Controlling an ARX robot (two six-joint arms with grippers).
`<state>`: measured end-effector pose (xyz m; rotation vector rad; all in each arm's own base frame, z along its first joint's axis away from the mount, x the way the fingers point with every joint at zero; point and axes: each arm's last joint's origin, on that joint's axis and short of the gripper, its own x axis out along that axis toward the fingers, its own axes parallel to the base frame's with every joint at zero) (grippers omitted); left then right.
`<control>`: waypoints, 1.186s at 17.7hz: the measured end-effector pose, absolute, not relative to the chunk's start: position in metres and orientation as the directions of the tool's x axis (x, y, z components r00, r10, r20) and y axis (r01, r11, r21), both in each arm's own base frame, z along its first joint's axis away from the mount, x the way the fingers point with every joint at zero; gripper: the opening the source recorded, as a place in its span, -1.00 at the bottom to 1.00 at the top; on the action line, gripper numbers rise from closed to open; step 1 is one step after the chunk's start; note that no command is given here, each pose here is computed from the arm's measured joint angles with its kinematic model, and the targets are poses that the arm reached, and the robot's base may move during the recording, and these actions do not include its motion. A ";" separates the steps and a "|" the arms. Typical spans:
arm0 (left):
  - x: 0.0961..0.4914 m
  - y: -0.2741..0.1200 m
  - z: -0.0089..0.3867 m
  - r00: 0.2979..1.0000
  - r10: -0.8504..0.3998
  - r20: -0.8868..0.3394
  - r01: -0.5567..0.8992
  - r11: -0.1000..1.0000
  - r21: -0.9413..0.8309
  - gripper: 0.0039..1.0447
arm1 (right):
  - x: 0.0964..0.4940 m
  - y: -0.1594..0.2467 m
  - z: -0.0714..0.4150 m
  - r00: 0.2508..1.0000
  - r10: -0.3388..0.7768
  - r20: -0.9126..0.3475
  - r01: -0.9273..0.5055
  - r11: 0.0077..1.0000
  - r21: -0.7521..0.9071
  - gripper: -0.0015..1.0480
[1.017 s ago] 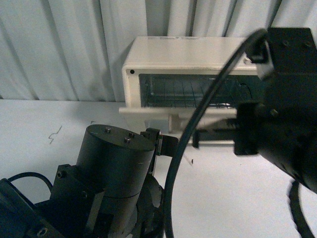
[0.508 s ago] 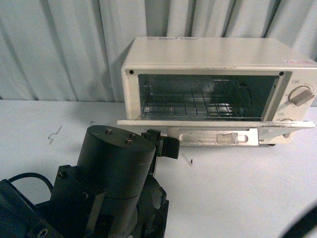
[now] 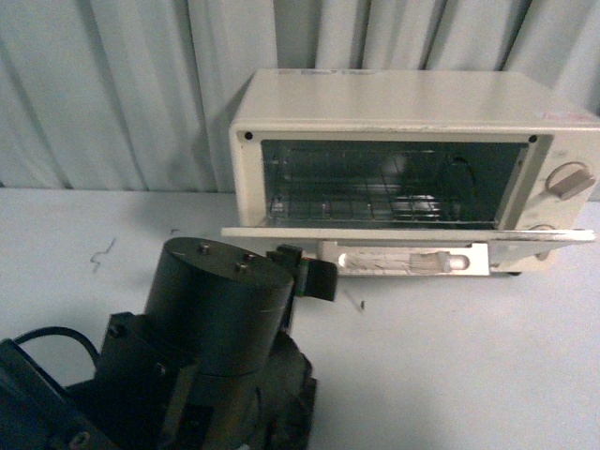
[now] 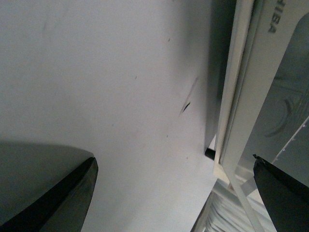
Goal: Open oven
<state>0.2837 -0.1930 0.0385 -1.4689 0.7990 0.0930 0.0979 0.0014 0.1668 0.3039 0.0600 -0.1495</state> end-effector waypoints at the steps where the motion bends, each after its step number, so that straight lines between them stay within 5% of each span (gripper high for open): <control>1: 0.285 -0.191 0.039 0.749 -0.403 -0.526 -0.517 0.142 -0.844 0.88 | 0.096 -0.003 0.174 0.994 -0.109 0.025 0.101 0.974 0.201 -0.55; 3: 0.284 -0.193 0.039 0.745 -0.409 -0.527 -0.516 0.146 -0.844 0.88 | 0.097 0.000 0.166 1.000 0.004 -0.009 -0.003 0.997 0.072 -0.93; 15: 0.284 -0.193 0.039 0.746 -0.409 -0.525 -0.515 0.145 -0.845 0.88 | 0.097 0.000 0.167 1.000 0.004 0.003 -0.004 1.000 0.006 -0.94; 21: 0.284 -0.193 0.039 0.746 -0.409 -0.525 -0.515 0.145 -0.845 0.88 | 0.097 0.000 0.167 1.000 0.004 0.002 -0.004 1.000 0.006 0.30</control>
